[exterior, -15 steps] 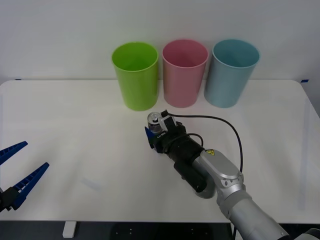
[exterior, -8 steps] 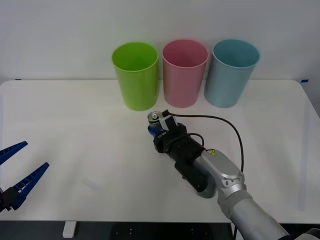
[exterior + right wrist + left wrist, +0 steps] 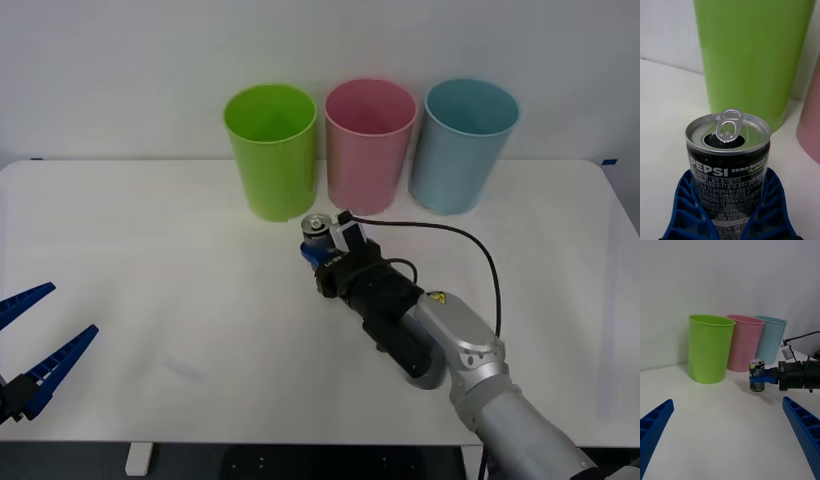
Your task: Grasp the object on the table and drop it into the matching bin: aluminum can to the light blue bin, PET bottle to the pink bin.
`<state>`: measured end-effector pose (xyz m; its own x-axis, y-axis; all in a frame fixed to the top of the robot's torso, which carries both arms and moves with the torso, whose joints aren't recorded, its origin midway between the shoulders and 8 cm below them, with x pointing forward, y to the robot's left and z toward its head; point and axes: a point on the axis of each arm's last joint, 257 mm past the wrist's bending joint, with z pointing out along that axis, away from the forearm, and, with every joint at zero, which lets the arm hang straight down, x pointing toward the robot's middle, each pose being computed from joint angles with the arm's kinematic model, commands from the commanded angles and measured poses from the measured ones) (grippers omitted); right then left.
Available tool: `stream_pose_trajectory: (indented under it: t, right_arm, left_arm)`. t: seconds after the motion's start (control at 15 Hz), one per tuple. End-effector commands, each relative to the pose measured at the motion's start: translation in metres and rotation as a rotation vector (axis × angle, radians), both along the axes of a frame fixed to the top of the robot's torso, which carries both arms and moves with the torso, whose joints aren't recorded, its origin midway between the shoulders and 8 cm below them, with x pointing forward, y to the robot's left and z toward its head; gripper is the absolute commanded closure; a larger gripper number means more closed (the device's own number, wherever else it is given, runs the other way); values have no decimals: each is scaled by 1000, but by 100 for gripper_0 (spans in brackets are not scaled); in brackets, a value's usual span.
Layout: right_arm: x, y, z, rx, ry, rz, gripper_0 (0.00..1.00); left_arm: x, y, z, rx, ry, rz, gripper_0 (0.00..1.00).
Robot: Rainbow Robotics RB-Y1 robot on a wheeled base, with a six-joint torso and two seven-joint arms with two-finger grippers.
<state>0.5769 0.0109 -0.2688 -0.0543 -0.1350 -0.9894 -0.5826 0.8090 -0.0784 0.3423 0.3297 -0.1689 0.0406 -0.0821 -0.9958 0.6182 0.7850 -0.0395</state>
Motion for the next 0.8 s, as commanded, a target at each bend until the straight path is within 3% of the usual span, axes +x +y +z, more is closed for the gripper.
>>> stream_pose_trajectory:
  t: [0.07, 0.47, 0.8]
  right_arm:
    - [-3, -15, 20, 51, -25, 15, 100]
    - [-21, -65, 72, 188, -55, 5, 100]
    - [-24, -105, 103, 236, -84, 40, 100]
  left_arm:
    - [0, 0, 0, 0, 0, 0, 0]
    - [0, 0, 0, 0, 0, 0, 0]
    - [0, 0, 0, 0, 0, 0, 0]
